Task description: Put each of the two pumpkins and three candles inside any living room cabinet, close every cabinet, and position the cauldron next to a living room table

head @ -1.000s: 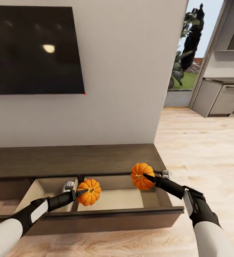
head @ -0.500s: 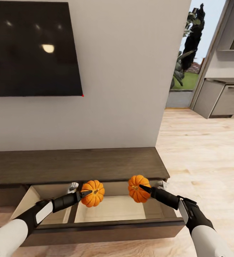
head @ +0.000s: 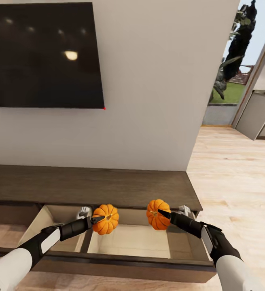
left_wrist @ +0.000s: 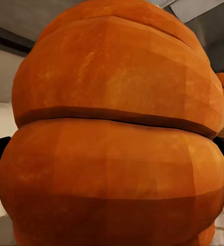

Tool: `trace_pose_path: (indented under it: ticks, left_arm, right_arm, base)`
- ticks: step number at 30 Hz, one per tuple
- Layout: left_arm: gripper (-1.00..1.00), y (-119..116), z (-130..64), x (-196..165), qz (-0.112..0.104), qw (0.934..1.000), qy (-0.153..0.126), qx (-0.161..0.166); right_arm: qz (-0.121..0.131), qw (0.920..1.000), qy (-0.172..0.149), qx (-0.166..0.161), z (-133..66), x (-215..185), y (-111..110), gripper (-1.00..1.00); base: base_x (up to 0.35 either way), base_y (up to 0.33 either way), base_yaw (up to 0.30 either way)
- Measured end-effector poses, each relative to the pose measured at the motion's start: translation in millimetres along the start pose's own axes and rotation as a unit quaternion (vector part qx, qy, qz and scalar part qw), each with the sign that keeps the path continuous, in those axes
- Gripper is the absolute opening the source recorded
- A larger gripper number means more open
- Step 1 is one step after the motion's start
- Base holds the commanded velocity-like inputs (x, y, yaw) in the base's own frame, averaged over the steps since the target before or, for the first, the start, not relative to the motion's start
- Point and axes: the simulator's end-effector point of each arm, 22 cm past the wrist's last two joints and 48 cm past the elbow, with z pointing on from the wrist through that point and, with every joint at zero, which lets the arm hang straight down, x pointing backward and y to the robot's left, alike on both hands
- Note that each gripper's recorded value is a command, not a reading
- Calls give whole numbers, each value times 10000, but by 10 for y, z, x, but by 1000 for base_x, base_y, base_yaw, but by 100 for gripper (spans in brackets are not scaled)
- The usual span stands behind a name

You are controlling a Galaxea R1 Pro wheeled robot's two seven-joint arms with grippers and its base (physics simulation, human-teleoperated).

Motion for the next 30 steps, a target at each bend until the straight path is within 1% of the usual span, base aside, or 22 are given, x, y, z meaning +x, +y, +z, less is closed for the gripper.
trace_pose_path:
  ticks: [4,8,9,10,13,18,21,30]
  left_arm:
    - [-100,-15,15,5,0,10000,-3,15]
    - [-100,-28,26,9,6,10000,0,31]
    - [-100,-27,25,11,8,10000,4,30]
    - [-100,-29,22,8,12,10000,3,31]
    - [-100,-41,17,-3,23,10000,-7,36]
    - [-100,-56,8,-20,42,10000,-20,33]
    - [-100,20,-18,29,-6,10000,11,-60]
    - [-100,39,-24,39,-30,10000,13,-84]
  right_arm:
    - [26,10000,-12,19,-1,0,-12,-100]
    - [133,9999,106,19,26,151,-39,-100]
    - [105,9999,87,13,33,165,-42,-100]
    - [-7,10000,-35,-10,43,135,-32,-100]
    - [-42,10000,-68,-28,42,121,-15,-100]
    - [37,10000,22,-32,51,219,-16,-100]
    - [48,10000,35,-31,50,232,-18,-100]
    - [62,10000,47,-15,55,247,-24,-100]
  base:
    - [45,-46,20]
    - [111,-73,2]
    - [6,-4,-146]
    - [4,-3,-168]
    - [1,-1,-196]
    - [0,0,-161]
    - [0,0,-27]
    - [0,0,-2]
